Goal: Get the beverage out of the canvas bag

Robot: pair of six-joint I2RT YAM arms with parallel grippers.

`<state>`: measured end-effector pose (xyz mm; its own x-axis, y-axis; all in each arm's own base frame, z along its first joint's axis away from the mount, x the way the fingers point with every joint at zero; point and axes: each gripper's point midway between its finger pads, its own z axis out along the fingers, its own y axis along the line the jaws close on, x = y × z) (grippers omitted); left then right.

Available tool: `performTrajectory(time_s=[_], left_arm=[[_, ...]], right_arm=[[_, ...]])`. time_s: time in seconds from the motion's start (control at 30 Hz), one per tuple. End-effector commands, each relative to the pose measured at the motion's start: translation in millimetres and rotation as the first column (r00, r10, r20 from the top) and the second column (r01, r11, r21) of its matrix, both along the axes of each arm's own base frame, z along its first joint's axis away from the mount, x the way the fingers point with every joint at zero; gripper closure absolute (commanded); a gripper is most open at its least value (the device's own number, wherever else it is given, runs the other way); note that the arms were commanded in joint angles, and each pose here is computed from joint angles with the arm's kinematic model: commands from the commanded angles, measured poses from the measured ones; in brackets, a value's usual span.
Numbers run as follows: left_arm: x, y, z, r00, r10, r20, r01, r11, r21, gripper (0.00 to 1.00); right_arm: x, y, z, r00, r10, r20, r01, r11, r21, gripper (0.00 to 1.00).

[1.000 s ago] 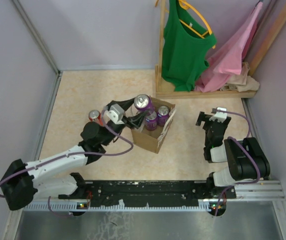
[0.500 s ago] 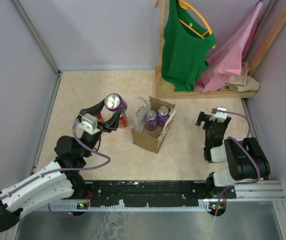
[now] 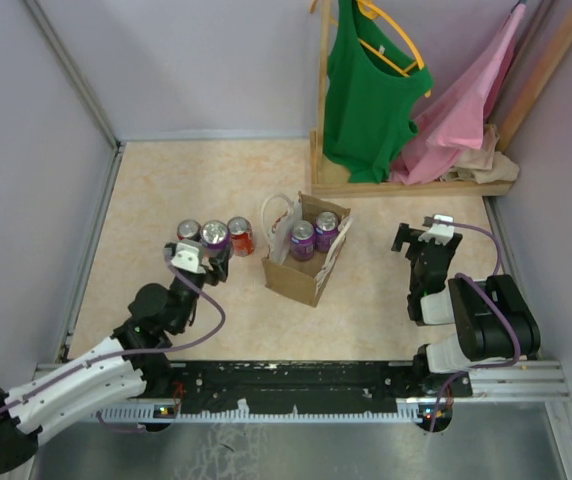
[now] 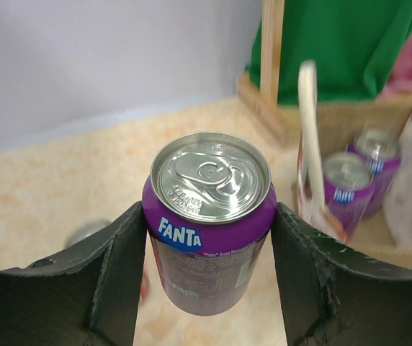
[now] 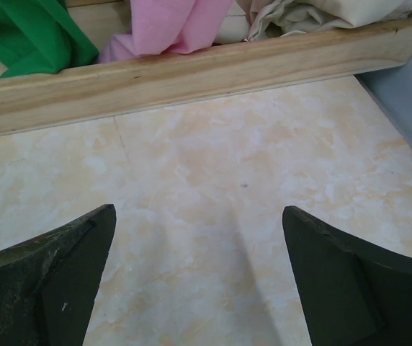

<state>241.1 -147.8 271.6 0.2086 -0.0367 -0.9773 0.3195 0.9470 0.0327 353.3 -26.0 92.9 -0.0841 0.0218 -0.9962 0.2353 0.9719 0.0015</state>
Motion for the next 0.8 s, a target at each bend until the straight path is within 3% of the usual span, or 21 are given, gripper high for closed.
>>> performTrajectory(time_s=[0.0, 0.77], left_arm=[[3.2, -5.1, -14.1, 1.0, 0.001, -0.03, -0.004, 0.996, -0.094, 1.0], [9.6, -30.7, -105.1, 0.975, -0.057, -0.215, 0.022, 0.987, -0.16, 1.0]], right_arm=[[6.5, -0.4, 15.5, 0.998, -0.004, 0.055, 0.004, 1.0, 0.006, 0.01], [6.5, -0.5, 15.5, 0.998, -0.004, 0.055, 0.004, 1.0, 0.007, 0.01]])
